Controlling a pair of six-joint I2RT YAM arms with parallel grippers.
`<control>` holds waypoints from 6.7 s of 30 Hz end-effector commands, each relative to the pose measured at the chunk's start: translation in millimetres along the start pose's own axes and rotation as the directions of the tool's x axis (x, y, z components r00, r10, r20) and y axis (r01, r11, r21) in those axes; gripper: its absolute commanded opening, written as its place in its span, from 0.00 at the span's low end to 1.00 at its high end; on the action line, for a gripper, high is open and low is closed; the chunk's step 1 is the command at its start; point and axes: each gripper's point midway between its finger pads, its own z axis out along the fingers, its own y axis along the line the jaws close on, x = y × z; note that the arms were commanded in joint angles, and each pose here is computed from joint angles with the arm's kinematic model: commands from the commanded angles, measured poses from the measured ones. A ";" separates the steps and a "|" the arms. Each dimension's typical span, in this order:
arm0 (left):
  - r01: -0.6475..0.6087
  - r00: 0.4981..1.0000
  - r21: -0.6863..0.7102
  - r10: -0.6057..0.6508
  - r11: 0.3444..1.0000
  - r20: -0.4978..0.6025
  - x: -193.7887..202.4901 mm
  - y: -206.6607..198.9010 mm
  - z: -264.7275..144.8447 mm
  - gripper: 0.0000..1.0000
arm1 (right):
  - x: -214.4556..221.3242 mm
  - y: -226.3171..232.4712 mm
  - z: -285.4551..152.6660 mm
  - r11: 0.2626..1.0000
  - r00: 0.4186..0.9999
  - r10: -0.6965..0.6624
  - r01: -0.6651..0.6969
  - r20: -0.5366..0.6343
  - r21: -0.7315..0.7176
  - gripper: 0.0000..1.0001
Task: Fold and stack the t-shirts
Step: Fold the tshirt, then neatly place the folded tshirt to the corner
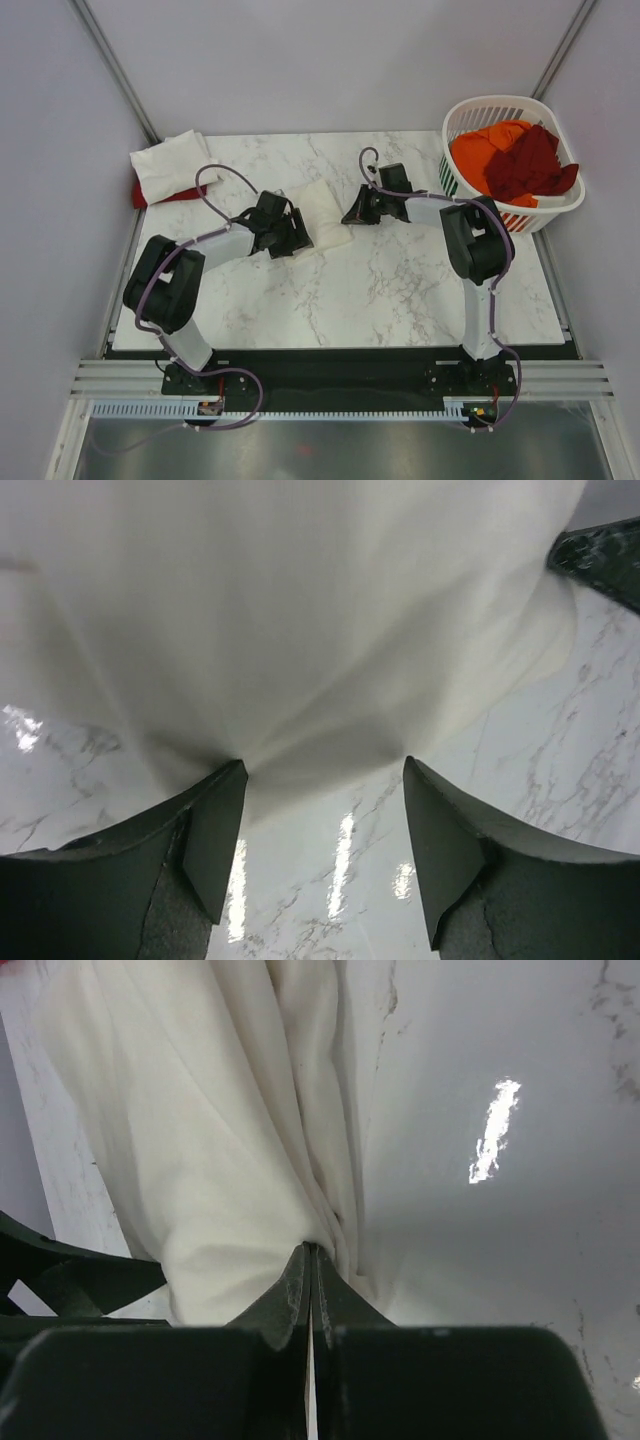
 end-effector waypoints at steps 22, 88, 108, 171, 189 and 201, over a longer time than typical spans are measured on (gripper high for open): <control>-0.127 0.982 -0.011 0.127 0.992 0.137 -54.0 -28.4 -102.7 0.82 | -68.9 129.1 -42.0 0.963 0.983 -0.144 0.166 0.114 -0.212 0.05; 0.125 0.990 0.188 -0.135 0.974 0.040 -74.6 71.7 25.7 0.83 | 2.1 74.4 -156.6 0.935 0.955 -0.267 0.225 0.128 0.274 0.53; 0.042 0.995 0.215 -0.060 0.976 0.075 -129.2 35.4 17.3 0.02 | 2.6 78.9 -158.5 0.933 0.951 -0.288 0.252 0.110 0.258 0.53; 0.691 0.650 -0.375 -0.302 0.618 0.698 -313.5 381.4 -287.3 1.00 | 18.5 116.3 -172.6 0.965 0.956 -0.261 0.260 0.133 0.023 0.55; 0.337 0.832 -0.178 -0.204 0.924 0.516 -350.8 187.6 -129.1 0.70 | 19.2 115.6 -172.2 0.964 0.954 -0.267 0.267 0.136 0.021 0.56; 0.406 0.820 -0.276 -0.214 0.871 0.531 -340.2 221.8 -112.4 0.53 | 18.4 114.7 -171.7 0.964 0.954 -0.267 0.266 0.137 0.024 0.56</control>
